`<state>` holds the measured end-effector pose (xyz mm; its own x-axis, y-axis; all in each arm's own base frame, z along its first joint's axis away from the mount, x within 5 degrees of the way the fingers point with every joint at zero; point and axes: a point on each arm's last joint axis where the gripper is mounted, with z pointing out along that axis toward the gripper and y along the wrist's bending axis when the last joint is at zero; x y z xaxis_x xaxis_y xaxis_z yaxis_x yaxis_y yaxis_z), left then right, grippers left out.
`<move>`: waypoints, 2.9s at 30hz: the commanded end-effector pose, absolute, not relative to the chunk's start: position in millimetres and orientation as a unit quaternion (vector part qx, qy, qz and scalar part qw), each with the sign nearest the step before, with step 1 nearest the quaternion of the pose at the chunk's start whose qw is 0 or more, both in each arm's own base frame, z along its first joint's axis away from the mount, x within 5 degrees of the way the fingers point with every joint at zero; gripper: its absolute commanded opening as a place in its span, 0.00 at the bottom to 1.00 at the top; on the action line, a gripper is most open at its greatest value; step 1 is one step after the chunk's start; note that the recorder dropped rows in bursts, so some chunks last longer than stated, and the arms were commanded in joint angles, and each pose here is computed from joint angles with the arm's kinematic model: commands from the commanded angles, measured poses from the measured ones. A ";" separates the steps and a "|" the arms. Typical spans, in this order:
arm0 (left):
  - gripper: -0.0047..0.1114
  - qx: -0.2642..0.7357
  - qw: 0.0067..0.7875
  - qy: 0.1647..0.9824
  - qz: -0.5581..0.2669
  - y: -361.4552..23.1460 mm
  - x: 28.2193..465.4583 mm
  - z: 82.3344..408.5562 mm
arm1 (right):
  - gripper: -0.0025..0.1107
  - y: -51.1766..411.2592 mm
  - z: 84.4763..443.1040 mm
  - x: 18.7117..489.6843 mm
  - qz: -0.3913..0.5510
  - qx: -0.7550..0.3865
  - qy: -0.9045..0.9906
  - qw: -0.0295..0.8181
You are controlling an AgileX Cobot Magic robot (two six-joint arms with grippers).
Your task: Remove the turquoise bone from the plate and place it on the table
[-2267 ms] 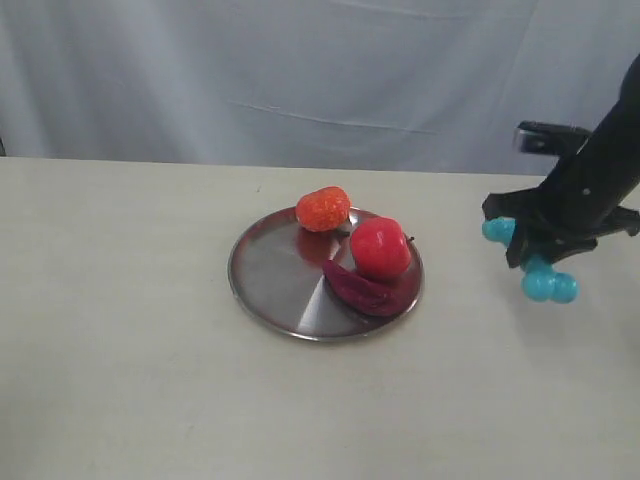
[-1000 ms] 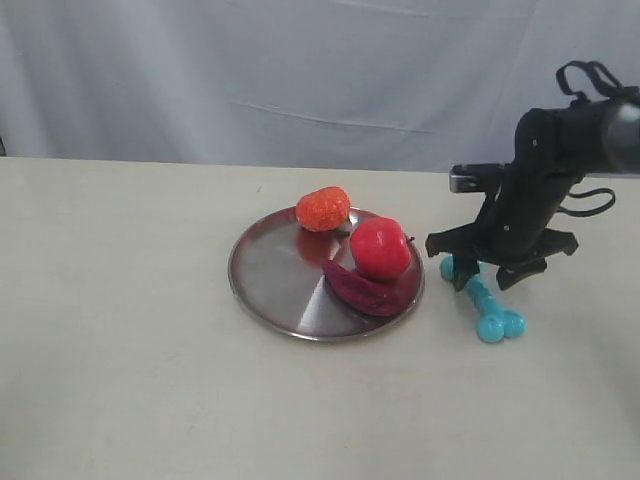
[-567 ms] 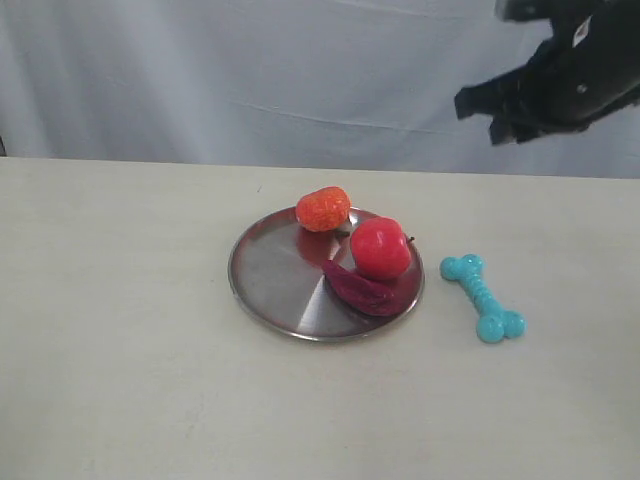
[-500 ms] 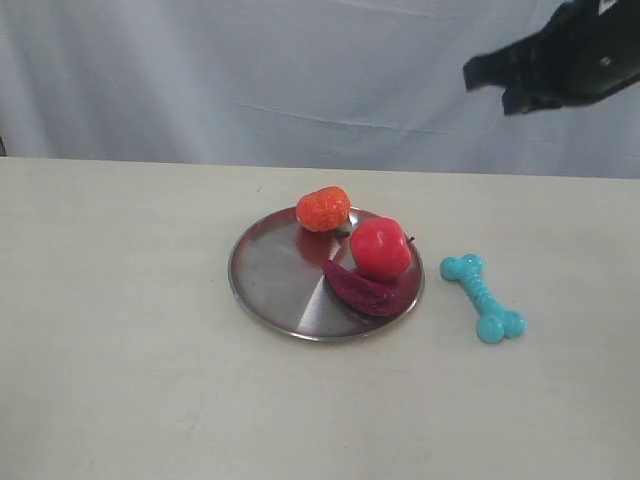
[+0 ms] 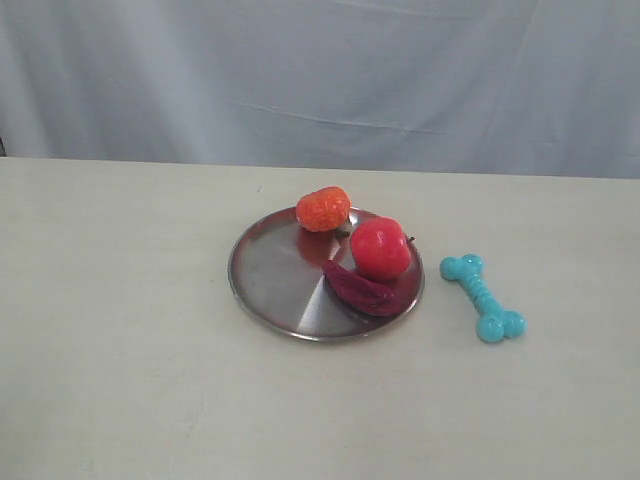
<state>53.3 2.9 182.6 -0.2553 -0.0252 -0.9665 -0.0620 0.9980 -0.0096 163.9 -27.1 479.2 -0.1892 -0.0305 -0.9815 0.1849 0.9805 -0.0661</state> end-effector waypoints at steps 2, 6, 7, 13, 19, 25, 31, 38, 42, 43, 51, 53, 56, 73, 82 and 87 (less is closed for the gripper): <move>0.04 -0.026 0.611 0.791 0.011 2.4 53.5 182.3 | 0.02 -16.6 489.4 85.5 -0.099 0.037 0.672 0.733; 0.04 -0.026 0.611 0.791 0.011 2.4 53.5 182.3 | 0.02 -9.5 479.7 34.5 -0.102 0.032 0.611 0.785; 0.04 -0.026 0.611 0.791 0.011 2.4 53.5 182.3 | 0.02 -8.3 477.2 25.1 -0.102 0.032 0.600 0.793; 0.04 -0.026 0.611 0.791 0.011 2.4 53.5 182.3 | 0.02 -2.7 459.5 -19.9 -0.106 0.031 0.554 0.825; 0.04 -0.026 0.611 0.791 0.011 2.4 53.5 182.3 | 0.02 -1.4 443.7 -39.8 -0.104 0.039 0.573 0.812; 0.04 -0.026 0.611 0.791 0.011 2.4 53.5 182.3 | 0.02 0.6 439.6 -57.1 -0.104 0.041 0.556 0.824; 0.04 -0.026 0.611 0.791 0.011 2.4 53.5 182.3 | 0.02 2.2 436.8 -70.4 -0.105 0.041 0.539 0.835; 0.04 -0.026 0.611 0.791 0.011 2.4 53.5 182.3 | 0.02 4.0 433.6 -83.8 -0.104 0.040 0.520 0.847; 0.04 -0.026 0.611 0.791 0.011 2.4 53.5 182.3 | 0.02 8.3 429.9 -88.5 -0.160 0.055 0.503 0.848; 0.04 -0.026 0.611 0.791 0.011 2.4 53.5 182.3 | 0.02 8.9 428.0 -84.8 -0.165 0.057 0.503 0.847; 0.04 -0.026 0.611 0.791 0.011 2.4 53.5 182.3 | 0.02 -5.2 344.5 0.0 -0.161 0.091 0.591 0.786; 0.04 -0.026 0.611 0.791 0.011 2.4 53.5 182.3 | 0.02 -9.9 312.6 19.5 -0.149 0.092 0.614 0.770; 0.04 -0.026 0.611 0.791 0.011 2.4 53.5 182.3 | 0.02 -12.9 276.0 37.6 -0.127 0.092 0.618 0.771; 0.04 -0.026 0.611 0.791 0.011 2.4 53.5 182.3 | 0.02 -17.5 208.0 53.7 -0.112 0.105 0.688 0.709; 0.04 -0.026 0.611 0.791 0.011 2.4 53.5 182.3 | 0.02 -17.5 207.8 53.7 -0.113 0.104 0.690 0.708; 0.04 -0.026 0.611 0.791 0.011 2.4 53.5 182.3 | 0.02 -17.8 206.1 53.6 -0.117 0.103 0.696 0.701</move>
<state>53.3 2.9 182.6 -0.2553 -0.0252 -0.9665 -0.0620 0.9980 -0.0096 54.0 -17.3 208.5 0.0219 -0.0117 -0.9997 0.2984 0.9544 -0.0047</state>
